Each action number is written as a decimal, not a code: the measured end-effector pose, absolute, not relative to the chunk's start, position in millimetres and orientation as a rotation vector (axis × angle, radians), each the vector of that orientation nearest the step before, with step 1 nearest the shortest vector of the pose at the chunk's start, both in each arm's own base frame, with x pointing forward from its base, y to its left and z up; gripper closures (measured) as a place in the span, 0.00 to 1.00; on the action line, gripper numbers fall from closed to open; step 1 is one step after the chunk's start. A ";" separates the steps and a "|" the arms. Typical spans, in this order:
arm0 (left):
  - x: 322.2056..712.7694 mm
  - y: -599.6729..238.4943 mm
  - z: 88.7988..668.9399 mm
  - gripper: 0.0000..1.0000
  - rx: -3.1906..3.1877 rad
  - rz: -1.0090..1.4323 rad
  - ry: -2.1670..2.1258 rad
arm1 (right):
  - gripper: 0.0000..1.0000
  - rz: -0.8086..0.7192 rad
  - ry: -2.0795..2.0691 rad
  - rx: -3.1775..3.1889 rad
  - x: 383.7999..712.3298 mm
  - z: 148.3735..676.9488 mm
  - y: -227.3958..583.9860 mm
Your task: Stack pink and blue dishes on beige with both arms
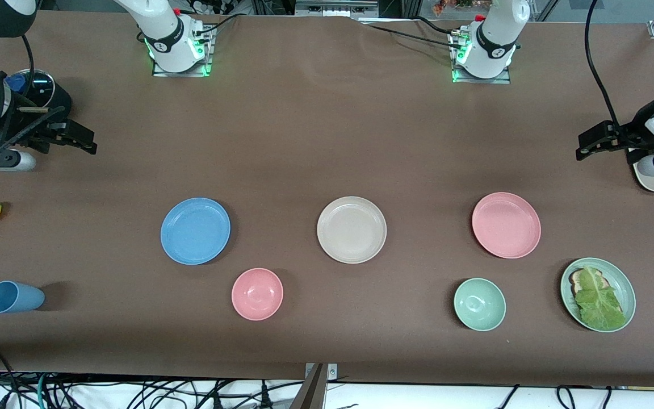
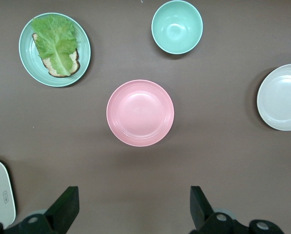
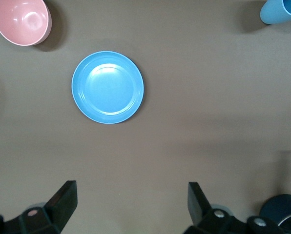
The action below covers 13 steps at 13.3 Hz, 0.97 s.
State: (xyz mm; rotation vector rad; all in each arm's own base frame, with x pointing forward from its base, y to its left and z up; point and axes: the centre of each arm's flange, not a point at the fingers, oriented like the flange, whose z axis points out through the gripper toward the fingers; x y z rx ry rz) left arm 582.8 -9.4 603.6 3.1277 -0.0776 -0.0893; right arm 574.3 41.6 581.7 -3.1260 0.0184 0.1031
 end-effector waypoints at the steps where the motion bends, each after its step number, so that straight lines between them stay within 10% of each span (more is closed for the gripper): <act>1: 582.8 -9.5 603.6 0.00 3.128 -0.089 -0.074 | 0.00 0.103 0.019 -3.126 574.3 581.6 41.4; 13: 582.7 -9.8 603.9 0.00 3.128 -0.089 -0.068 | 0.00 0.005 0.045 -3.125 587.4 579.0 33.3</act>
